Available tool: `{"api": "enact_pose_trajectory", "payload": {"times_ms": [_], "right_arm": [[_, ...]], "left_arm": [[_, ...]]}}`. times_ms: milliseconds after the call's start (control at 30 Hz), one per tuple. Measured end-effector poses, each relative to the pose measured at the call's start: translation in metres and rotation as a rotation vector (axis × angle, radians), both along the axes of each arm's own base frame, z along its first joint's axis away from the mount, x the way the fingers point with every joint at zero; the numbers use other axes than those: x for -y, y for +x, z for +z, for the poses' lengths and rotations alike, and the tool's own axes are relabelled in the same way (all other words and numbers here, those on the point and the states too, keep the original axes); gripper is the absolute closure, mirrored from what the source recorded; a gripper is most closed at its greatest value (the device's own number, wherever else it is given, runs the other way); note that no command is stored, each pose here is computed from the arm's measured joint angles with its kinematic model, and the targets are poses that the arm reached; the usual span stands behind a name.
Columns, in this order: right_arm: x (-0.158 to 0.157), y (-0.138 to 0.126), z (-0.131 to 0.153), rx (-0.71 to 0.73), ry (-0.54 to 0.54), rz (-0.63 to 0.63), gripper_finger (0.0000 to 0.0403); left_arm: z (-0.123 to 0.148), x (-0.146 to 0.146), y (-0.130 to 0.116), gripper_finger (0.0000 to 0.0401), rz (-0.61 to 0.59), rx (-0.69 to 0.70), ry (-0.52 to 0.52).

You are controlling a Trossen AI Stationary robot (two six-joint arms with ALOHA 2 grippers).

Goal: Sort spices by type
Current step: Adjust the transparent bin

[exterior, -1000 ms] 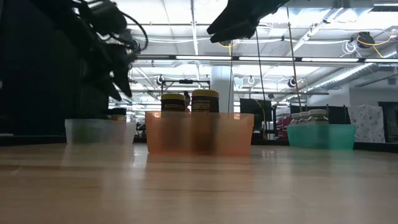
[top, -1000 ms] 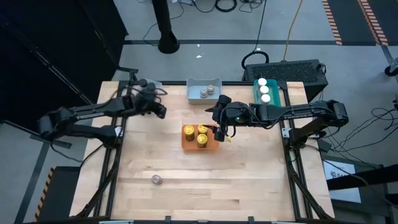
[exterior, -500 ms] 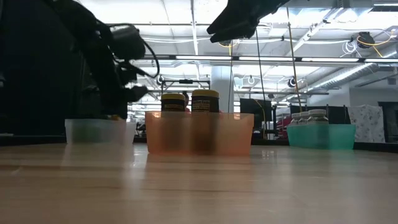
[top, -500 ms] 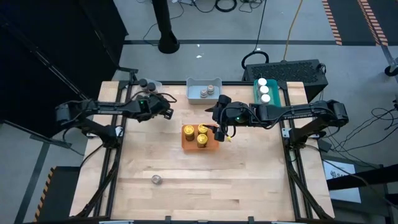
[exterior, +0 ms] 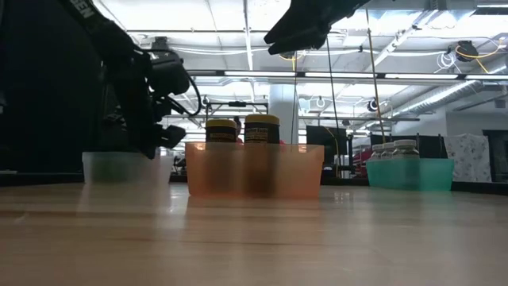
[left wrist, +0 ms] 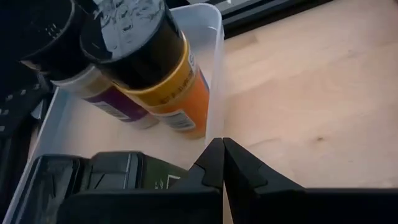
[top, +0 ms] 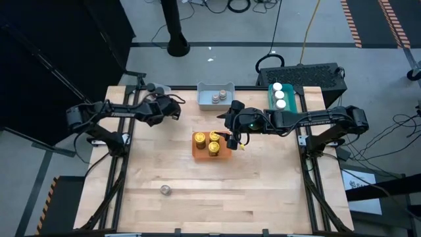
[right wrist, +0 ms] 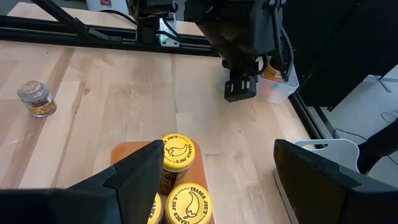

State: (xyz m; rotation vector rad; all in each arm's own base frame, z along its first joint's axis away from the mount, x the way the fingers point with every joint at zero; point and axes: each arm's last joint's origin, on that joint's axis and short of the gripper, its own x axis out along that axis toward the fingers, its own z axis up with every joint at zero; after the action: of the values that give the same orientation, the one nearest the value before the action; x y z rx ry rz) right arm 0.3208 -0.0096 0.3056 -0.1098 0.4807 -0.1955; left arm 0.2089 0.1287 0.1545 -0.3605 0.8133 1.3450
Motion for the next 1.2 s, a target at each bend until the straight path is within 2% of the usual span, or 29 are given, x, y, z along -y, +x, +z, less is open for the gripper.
{"api": "enact_pose_trajectory", "payload": {"times_ms": [167, 367, 467, 800, 1200], "right_arm": [[0.0, 0.0, 0.0, -0.001, 0.001, 0.0, 0.0117], [0.0, 0.0, 0.0, -0.002, -0.001, 0.0, 0.0117], [0.0, 0.0, 0.0, -0.003, -0.004, 0.002, 0.0117], [0.0, 0.0, 0.0, -0.002, -0.002, 0.0, 0.0117], [0.0, 0.0, 0.0, -0.003, -0.003, 0.001, 0.0117]], "left_arm": [[0.001, 0.002, 0.004, 0.0395, -0.044, 0.028, -0.015], [0.004, 0.006, 0.015, 0.0395, -0.084, 0.095, 0.023], [-0.003, 0.002, 0.021, 0.0395, -0.11, 0.081, 0.035], [-0.027, -0.02, 0.018, 0.0395, -0.018, -0.002, 0.071], [-0.026, -0.04, 0.005, 0.0396, 0.077, -0.038, 0.119]]}}
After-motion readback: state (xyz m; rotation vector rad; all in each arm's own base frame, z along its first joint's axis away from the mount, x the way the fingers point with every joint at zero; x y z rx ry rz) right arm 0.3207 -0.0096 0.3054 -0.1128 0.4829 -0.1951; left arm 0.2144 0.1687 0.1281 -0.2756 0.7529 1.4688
